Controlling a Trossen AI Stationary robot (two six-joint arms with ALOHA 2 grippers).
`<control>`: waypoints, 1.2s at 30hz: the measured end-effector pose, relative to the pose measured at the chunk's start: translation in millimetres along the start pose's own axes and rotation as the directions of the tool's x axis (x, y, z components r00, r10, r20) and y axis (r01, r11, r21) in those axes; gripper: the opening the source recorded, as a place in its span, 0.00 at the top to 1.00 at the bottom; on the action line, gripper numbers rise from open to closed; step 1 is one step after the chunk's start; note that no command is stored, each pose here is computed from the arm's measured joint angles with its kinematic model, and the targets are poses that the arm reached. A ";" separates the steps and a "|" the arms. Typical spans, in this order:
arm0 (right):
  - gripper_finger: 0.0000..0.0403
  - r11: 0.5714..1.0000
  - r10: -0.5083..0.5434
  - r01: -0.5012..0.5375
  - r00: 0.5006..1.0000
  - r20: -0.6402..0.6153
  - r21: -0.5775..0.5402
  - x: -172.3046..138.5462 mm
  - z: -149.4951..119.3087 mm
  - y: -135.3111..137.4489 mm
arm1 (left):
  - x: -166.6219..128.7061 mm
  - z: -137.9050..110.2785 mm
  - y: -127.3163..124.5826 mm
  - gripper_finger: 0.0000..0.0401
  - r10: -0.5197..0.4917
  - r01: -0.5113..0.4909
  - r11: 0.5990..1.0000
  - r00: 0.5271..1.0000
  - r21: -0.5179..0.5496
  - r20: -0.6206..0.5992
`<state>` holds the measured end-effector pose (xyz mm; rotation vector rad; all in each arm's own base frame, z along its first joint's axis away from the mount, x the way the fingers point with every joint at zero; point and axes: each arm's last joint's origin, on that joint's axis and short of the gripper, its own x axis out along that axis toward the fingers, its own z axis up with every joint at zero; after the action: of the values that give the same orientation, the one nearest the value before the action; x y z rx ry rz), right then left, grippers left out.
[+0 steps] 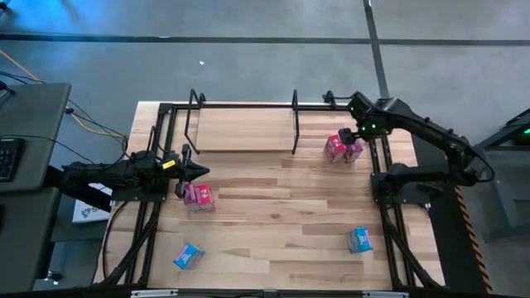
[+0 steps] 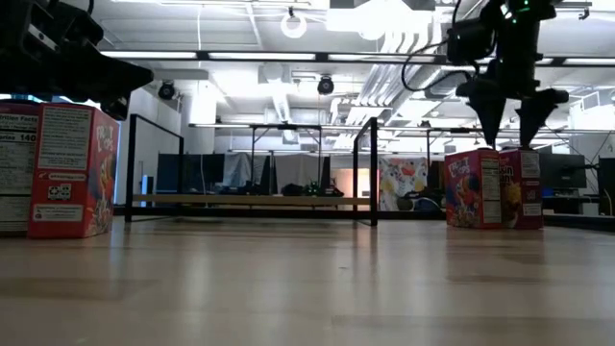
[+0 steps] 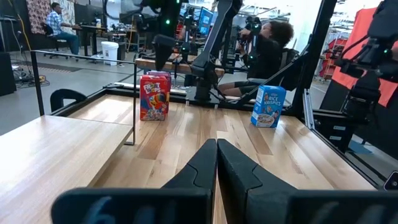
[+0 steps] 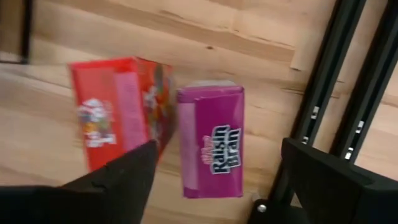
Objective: Stack cereal on shelf
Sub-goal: Put the right purple cereal box on the shelf
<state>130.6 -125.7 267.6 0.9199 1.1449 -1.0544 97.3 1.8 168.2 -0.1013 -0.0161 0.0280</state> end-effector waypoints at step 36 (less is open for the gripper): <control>0.59 0.998 -0.047 0.047 0.999 -0.002 -0.050 52.6 -10.9 -9.0 | 0.0 0.0 0.0 0.99 0.000 0.000 1.000 1.000 0.000 0.000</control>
<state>123.6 -126.6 213.7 0.8594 1.1955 -1.0576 97.3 1.8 168.2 -0.1013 -0.0161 0.0277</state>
